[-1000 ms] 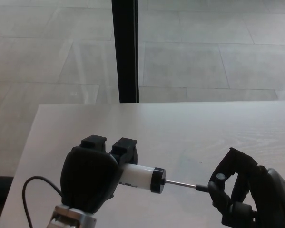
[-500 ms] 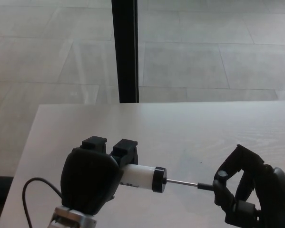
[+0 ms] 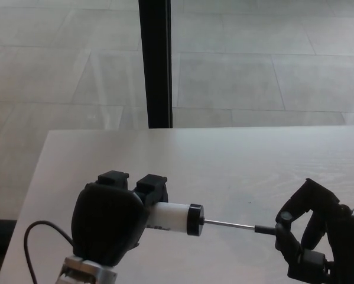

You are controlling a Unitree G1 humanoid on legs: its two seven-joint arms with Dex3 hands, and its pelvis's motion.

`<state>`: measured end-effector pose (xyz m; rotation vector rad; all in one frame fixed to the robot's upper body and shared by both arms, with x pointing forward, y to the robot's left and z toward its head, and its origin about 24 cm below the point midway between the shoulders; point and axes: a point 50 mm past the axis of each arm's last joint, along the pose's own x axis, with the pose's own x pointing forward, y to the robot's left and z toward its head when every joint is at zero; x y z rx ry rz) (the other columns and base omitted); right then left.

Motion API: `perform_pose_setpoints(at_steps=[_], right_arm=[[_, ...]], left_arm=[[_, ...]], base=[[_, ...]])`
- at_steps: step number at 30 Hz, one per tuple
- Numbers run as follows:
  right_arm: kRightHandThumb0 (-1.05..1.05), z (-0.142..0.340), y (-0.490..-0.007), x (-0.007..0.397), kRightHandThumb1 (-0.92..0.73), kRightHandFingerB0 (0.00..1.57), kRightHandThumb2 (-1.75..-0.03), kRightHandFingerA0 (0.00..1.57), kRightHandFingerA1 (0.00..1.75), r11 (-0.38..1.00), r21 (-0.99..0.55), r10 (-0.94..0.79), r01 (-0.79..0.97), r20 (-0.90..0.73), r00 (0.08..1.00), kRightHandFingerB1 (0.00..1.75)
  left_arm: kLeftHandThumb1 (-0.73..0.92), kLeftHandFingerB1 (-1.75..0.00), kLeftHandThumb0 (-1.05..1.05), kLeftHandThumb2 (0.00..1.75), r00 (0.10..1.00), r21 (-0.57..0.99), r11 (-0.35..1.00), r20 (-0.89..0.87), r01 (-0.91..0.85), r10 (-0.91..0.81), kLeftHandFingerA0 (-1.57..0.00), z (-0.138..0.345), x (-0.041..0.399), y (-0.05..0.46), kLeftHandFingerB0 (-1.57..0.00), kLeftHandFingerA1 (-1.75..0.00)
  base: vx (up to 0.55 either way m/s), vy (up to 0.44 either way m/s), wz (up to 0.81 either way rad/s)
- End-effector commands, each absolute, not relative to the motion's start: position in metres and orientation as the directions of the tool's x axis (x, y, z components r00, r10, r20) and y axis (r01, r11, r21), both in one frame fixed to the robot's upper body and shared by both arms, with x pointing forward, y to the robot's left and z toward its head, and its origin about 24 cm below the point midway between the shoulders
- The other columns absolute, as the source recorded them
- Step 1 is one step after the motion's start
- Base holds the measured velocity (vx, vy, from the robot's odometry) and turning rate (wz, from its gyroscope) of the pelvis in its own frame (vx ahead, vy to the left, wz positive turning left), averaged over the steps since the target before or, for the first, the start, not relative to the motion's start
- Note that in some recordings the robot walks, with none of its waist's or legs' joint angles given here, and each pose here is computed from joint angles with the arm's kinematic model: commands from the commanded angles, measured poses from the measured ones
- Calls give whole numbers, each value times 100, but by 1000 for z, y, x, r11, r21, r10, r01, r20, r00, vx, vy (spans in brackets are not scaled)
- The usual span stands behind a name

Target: The robot uses its left hand to lift the air pump kept on the middle of the desk and use the right hand to pull out the handle

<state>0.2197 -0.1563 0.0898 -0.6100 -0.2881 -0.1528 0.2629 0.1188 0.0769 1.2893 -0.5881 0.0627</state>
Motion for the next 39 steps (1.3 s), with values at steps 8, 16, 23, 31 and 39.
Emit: perform_pose_setpoints(at_steps=[8, 16, 23, 31, 39], right_arm=[[-27, 90, -166, 218, -53, 75, -121, 91, 175, 810, -516, -111, 278, 331, 937, 161], [-28, 91, -168, 219, -54, 76, -120, 92, 175, 808, -518, -117, 282, 327, 938, 160], [-26, 92, -168, 220, -53, 75, -120, 91, 175, 811, -511, -124, 285, 326, 937, 159], [-26, 90, -168, 219, -56, 75, -116, 90, 175, 825, -502, -115, 259, 299, 947, 157], [-100, 84, -170, 216, -62, 0, -93, 0, 0, 720, -692, 160, -44, 103, 982, 2]], left_arm=[[52, -159, -10, 116, 862, 889, 284, 433, -360, -262, -80, 73, 261, 135, -64, -175], [57, -156, -13, 108, 879, 908, 243, 400, -341, -259, -75, 69, 257, 142, -63, -175], [57, -157, -14, 107, 880, 907, 248, 400, -340, -256, -74, 65, 255, 145, -64, -175], [55, -158, -14, 112, 876, 905, 258, 403, -338, -265, -78, 64, 254, 141, -64, -175], [53, -157, -13, 113, 894, 917, 284, 357, -280, -272, -78, 58, 252, 124, -64, -175]], base=[[0, 0, 0], [0, 0, 0], [0, 0, 0], [0, 0, 0], [0, 0, 0]])
